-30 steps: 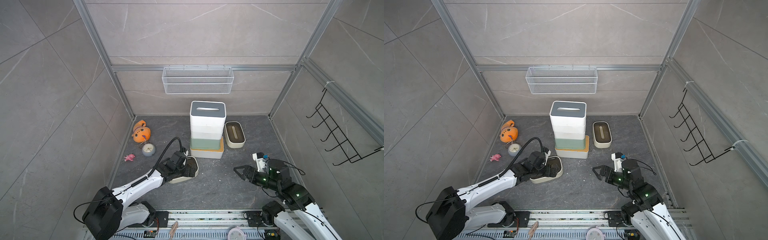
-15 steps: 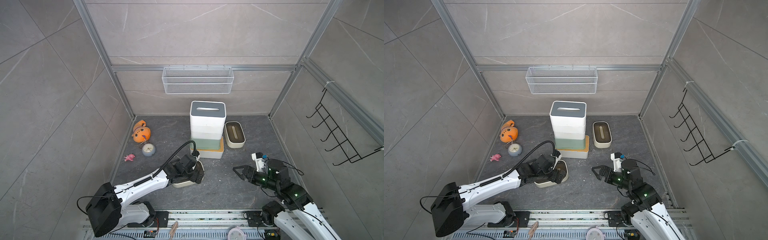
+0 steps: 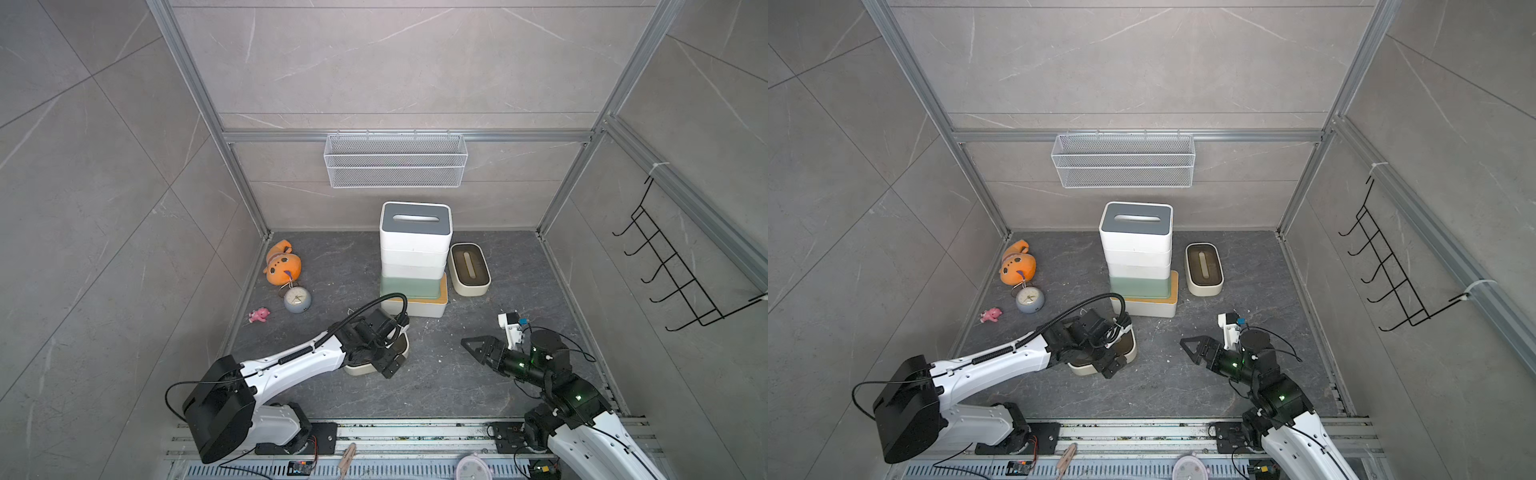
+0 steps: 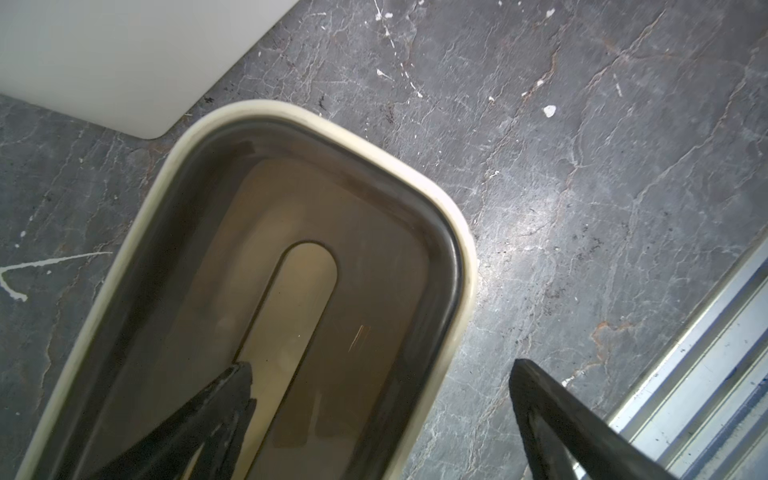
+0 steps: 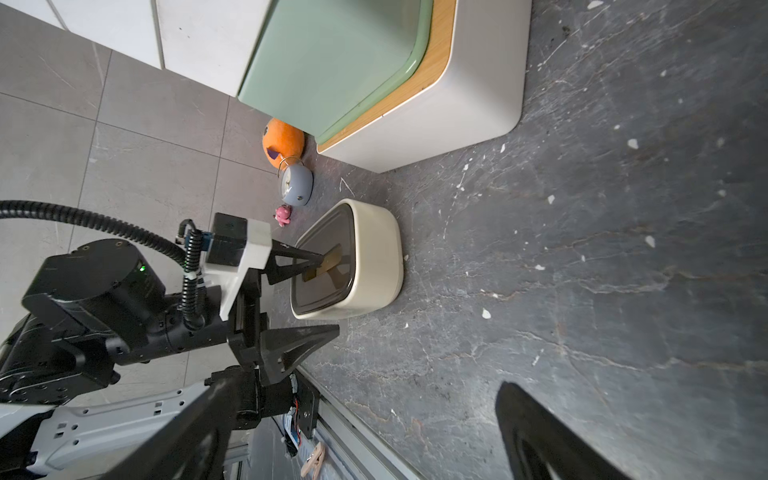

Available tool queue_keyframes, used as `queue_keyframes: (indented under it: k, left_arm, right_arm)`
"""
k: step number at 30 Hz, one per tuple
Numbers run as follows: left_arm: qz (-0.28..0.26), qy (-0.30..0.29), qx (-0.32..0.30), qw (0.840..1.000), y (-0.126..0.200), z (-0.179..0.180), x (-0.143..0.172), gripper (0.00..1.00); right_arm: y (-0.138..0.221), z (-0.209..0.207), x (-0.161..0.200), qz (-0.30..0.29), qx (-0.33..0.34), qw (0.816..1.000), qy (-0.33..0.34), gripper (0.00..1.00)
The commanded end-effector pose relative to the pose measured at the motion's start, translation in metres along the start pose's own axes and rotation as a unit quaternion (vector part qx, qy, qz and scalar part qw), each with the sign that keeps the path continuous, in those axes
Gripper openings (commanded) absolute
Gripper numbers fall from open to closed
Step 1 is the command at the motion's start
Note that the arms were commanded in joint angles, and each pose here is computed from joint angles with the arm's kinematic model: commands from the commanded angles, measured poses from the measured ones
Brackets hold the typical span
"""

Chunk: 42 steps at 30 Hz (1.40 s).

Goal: Stack the tissue boxes
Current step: Pick up the tissue box from the center of the board.

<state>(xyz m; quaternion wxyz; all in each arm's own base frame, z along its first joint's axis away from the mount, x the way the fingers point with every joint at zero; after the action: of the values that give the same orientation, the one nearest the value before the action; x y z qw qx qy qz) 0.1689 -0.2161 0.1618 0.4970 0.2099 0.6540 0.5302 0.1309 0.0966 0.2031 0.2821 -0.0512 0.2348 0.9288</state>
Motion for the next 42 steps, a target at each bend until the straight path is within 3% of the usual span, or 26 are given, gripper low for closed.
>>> queue_keyframes:
  k: [1,11,29,42]
  left_arm:
    - [0.014,-0.020,0.016,1.000,-0.003,0.000,-0.010,0.98]
    - [0.012,-0.001,0.023,1.000,-0.016,0.000,-0.033,0.94]
    - [-0.037,-0.084,0.014,0.996,-0.045,-0.053,-0.106,0.94]
    - [-0.001,-0.124,-0.002,0.992,-0.033,-0.046,-0.052,0.92]
  right_arm:
    - [0.000,0.004,-0.001,-0.004,-0.026,1.000,0.001,1.00]
    - [-0.003,-0.001,0.000,0.001,-0.015,1.000,-0.002,1.00]
    - [-0.001,0.000,-0.003,-0.007,0.009,1.000,0.002,1.00]
    - [-0.011,-0.002,-0.007,-0.001,0.012,1.000,-0.006,1.00]
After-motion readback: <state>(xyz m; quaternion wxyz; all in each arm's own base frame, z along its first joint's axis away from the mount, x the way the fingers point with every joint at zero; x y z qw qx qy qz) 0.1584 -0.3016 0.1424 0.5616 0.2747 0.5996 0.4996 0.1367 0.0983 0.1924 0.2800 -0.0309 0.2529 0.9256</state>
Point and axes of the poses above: each gripper's point midway between its finger pads, its own y axis back along the fingers, its own z axis along the line the jaws close on, x = y × z, the point moved 9 cm from there along y, back along the fingers, and after that the axes turned 11 degrees about -y, right-handed, at the moved point
